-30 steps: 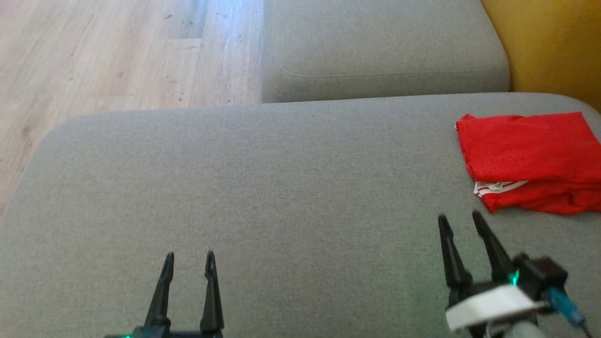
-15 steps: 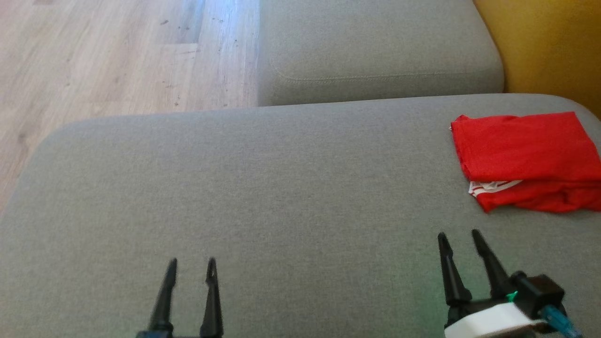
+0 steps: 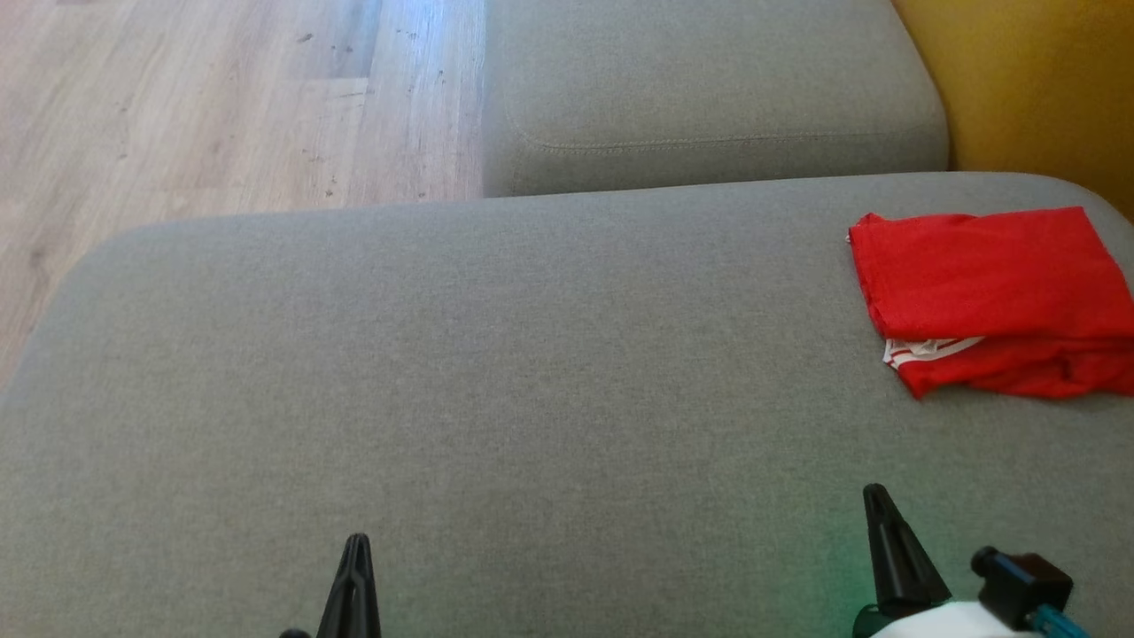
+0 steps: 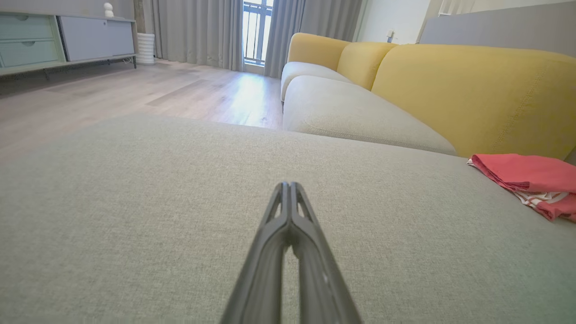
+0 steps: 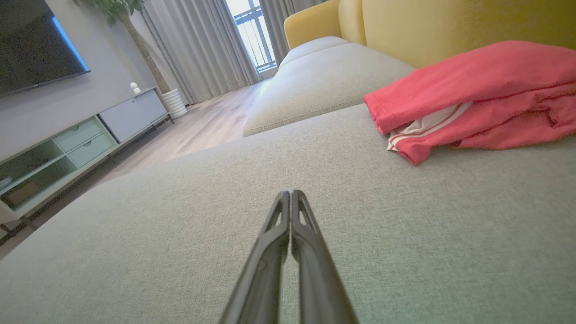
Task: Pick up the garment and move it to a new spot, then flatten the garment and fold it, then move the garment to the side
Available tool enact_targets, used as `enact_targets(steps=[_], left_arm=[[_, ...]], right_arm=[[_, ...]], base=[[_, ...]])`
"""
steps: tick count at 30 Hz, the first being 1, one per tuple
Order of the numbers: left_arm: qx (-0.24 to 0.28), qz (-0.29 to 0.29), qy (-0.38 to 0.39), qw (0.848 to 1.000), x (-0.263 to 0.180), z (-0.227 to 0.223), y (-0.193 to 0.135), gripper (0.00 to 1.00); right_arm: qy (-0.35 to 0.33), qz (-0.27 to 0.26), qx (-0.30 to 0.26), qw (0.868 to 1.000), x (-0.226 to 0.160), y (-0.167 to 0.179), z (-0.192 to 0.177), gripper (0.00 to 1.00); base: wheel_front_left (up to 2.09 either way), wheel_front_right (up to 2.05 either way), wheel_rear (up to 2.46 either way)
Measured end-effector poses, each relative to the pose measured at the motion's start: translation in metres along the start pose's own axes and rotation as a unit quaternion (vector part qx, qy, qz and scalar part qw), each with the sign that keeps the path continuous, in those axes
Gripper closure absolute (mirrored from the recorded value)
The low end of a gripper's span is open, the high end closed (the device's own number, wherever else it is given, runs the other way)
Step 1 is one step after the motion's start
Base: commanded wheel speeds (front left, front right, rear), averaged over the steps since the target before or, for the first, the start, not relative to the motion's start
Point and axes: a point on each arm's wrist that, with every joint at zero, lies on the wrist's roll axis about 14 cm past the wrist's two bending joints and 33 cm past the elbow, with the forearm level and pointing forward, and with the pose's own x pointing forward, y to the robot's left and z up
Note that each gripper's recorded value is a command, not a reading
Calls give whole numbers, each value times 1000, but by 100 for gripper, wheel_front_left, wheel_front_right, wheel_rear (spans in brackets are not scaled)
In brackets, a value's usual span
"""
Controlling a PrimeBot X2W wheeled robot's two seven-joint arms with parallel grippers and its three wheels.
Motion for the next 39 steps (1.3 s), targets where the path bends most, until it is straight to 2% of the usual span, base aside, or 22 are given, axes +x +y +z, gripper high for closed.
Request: enact_targets(steps=[25,39], left_arm=[[-138,18,29,990,17,-3,13,100],[-219,28,41,975,24,-4,21,100]], right_arm=[[-4,-41,132,990,6,-18,6,100],[-20,-55,207,977,15,-28,18,100]], base=[[0,0,0],[0,0,0]])
